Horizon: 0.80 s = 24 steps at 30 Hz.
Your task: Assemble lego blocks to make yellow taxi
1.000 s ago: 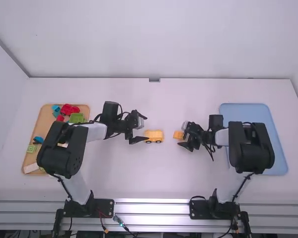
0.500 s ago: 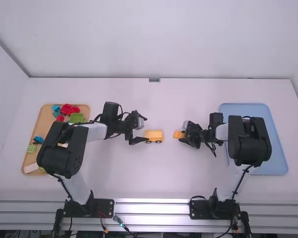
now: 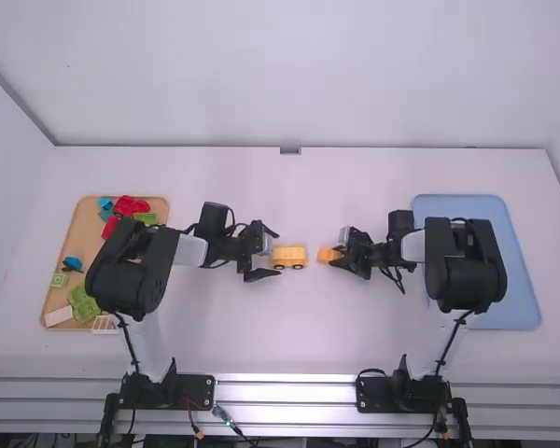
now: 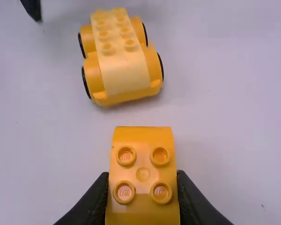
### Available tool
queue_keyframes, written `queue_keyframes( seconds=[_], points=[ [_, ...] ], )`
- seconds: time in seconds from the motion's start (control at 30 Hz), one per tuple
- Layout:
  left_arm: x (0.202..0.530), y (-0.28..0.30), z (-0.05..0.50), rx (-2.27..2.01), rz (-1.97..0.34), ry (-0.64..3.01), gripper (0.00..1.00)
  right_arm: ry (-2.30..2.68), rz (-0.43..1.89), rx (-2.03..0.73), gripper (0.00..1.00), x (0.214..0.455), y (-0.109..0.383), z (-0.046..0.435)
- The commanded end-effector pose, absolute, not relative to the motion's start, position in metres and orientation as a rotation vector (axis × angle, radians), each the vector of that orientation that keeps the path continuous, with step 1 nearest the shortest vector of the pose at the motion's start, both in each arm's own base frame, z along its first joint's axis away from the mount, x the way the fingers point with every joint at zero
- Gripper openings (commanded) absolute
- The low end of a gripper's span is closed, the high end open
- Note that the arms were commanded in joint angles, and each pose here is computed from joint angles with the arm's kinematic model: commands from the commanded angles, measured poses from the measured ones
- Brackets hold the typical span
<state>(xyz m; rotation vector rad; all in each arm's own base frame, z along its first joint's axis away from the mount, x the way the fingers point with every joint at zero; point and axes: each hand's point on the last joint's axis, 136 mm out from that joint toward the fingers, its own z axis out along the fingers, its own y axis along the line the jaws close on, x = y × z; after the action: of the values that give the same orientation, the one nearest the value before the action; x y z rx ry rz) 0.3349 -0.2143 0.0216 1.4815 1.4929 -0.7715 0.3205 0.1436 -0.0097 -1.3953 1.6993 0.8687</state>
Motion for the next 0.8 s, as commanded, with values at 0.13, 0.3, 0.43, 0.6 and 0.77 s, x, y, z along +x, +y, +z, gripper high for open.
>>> queue_keyframes(
  seconds=[0.13,0.3,0.43,0.6,0.77],
  points=[
    [0.325,-0.229,0.005,1.501,-0.819,1.47,0.99,1.583,0.917,-1.437,0.13,0.326,0.167,0.027],
    [0.339,-0.234,-0.008,1.456,-0.778,1.524,0.99,1.51,0.921,-1.505,0.13,0.331,0.19,0.04],
    [0.345,-0.235,-0.022,1.456,-0.799,1.552,0.92,1.451,0.929,-1.556,0.09,0.33,0.21,0.048],
    [0.345,-0.236,-0.022,1.464,-0.848,1.567,0.68,1.412,0.95,-1.604,0.05,0.322,0.227,0.049],
    [0.344,-0.238,-0.021,1.474,-0.85,1.554,0.52,1.449,0.925,-1.64,0.0,0.322,0.237,0.033]
  ],
)
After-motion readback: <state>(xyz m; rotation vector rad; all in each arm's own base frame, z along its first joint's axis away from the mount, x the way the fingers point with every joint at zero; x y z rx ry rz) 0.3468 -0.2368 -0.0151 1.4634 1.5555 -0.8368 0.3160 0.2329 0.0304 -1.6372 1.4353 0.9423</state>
